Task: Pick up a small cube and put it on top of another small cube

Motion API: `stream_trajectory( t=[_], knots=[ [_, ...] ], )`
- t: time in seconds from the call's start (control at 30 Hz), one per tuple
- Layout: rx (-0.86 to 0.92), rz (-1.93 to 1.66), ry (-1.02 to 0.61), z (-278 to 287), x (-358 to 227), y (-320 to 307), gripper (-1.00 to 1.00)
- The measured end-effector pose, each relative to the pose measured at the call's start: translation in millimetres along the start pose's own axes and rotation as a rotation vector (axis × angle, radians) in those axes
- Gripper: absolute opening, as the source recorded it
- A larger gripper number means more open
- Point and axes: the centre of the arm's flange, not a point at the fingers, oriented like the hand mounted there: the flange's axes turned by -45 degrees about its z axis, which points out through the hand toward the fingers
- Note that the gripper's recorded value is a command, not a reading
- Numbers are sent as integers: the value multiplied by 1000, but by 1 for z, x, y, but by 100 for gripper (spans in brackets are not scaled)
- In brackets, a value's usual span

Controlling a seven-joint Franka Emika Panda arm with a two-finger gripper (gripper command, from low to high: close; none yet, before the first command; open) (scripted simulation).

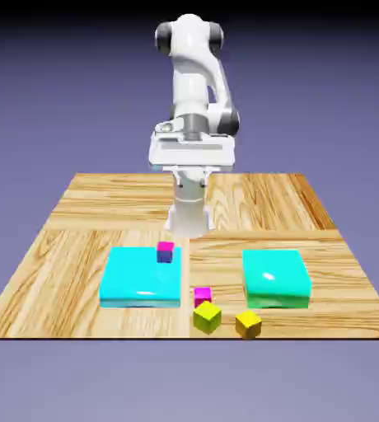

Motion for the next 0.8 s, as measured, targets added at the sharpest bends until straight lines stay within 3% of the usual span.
stream_trajectory(
  t=[0.4, 0.8],
  knots=[
    [111, -199, -275, 129, -14, -56, 0],
    [246, -395, -542, 258, -88, -126, 0]
  ],
)
